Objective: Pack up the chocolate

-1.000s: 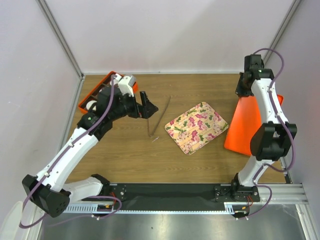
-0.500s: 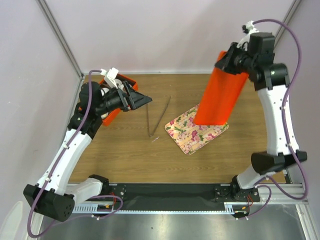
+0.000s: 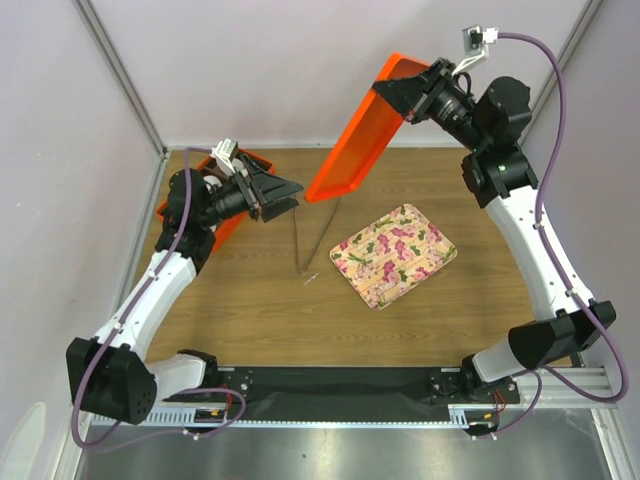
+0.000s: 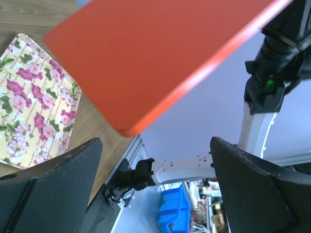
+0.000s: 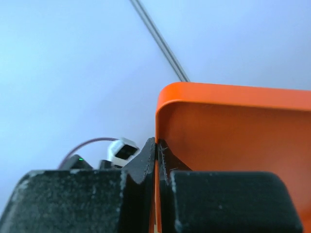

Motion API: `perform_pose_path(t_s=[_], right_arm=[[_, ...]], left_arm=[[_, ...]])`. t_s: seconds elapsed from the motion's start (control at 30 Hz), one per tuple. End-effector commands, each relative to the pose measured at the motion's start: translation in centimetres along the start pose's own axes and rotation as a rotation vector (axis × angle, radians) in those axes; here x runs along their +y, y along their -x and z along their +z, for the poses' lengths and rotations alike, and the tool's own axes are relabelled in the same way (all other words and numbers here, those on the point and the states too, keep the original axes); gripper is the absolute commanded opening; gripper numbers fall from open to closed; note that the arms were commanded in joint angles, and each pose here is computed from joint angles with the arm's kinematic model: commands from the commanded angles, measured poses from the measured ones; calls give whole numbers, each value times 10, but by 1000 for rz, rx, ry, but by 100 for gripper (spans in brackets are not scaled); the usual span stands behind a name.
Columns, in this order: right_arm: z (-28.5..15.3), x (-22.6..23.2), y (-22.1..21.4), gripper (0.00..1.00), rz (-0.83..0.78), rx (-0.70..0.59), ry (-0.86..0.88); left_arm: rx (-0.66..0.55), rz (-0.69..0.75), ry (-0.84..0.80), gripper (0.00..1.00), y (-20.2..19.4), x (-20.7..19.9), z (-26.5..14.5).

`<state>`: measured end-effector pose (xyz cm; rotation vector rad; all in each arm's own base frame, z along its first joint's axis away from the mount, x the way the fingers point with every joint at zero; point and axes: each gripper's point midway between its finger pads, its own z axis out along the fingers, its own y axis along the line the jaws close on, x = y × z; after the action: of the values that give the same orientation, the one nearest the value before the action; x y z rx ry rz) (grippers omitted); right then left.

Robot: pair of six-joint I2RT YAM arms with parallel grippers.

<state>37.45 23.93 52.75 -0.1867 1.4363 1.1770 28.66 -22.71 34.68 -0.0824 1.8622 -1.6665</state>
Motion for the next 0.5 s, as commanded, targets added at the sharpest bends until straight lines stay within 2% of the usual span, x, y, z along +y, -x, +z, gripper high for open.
perform_pose_path(t_s=[0.0, 0.3, 0.33, 0.37, 0.47], right_arm=[[-26, 90, 69, 0, -139, -262, 277], [-28, 90, 66, 0, -161, -302, 329], [-27, 87, 64, 0, -162, -300, 324], [-28, 89, 64, 0, -167, -301, 333], [-27, 84, 59, 0, -167, -305, 337]], left_arm=[[-18, -36, -51, 100, 11, -6, 2], [-11, -183, -121, 100, 23, 1, 15], [-4, -250, -131, 100, 23, 4, 17], [-8, -234, -183, 100, 25, -5, 16], [5, -308, -300, 100, 26, -15, 13]])
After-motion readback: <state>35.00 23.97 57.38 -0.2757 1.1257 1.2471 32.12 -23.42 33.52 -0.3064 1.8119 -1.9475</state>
